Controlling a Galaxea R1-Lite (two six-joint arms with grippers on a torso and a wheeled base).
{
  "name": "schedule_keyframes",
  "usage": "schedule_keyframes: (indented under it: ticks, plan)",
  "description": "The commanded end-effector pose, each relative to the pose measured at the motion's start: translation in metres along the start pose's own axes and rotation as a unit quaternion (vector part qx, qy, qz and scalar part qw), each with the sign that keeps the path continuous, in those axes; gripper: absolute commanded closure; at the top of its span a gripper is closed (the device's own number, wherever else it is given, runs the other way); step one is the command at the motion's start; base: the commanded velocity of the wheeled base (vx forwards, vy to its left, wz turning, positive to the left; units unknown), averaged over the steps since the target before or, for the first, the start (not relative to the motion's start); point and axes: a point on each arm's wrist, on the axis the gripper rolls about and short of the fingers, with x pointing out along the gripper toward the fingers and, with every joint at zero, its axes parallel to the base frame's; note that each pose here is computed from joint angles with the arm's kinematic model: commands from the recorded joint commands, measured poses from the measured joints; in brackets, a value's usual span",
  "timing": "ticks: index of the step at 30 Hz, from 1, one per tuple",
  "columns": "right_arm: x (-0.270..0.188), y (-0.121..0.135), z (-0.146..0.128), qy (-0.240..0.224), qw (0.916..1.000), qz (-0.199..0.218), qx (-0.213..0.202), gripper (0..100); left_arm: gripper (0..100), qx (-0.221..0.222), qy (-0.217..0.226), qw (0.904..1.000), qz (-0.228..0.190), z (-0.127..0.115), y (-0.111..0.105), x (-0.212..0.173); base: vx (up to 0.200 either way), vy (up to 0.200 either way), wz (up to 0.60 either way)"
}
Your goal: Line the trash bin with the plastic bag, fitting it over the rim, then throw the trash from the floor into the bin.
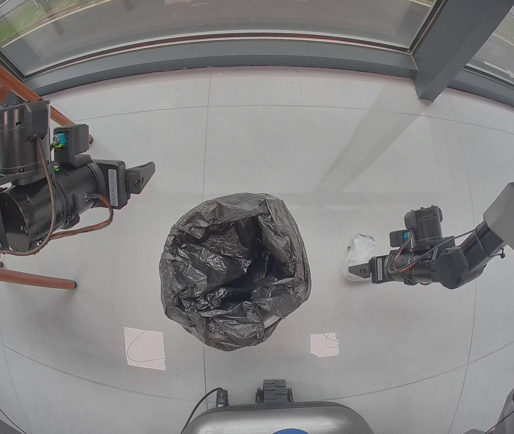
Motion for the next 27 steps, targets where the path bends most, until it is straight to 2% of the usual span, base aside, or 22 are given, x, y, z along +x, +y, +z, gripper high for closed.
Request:
schedule_keyframes:
  ticks: [1,8,18,22,27]
  plan:
    - [0.029,-0.014,-0.004,0.006,0.9999,-0.012,-0.006,0,0,0.003,-0.002,1.0000,-0.002,0.001,-0.001,0.000,0.000,0.000,0.00]
    - [0.045,-0.032,0.010,-0.018,0.9991,-0.027,-0.026,0,0,0.003,-0.005,1.0000,-0.004,0.002,-0.001,-0.001,0.000,0.000,0.00]
    - [0.070,-0.039,0.020,-0.038,0.9975,-0.029,-0.051,0,0,0.003,-0.003,1.0000,-0.003,0.001,-0.001,-0.001,0.000,0.000,0.00]
    - [0.073,-0.039,0.019,-0.036,0.9976,-0.029,-0.052,0,0,0.003,-0.002,1.0000,-0.002,0.001,-0.001,-0.001,0.000,0.000,0.00]
    - [0.077,-0.026,0.016,-0.031,0.9976,-0.017,-0.059,0,0,0.004,0.000,1.0000,-0.001,0.000,0.000,-0.001,0.000,0.000,0.00]
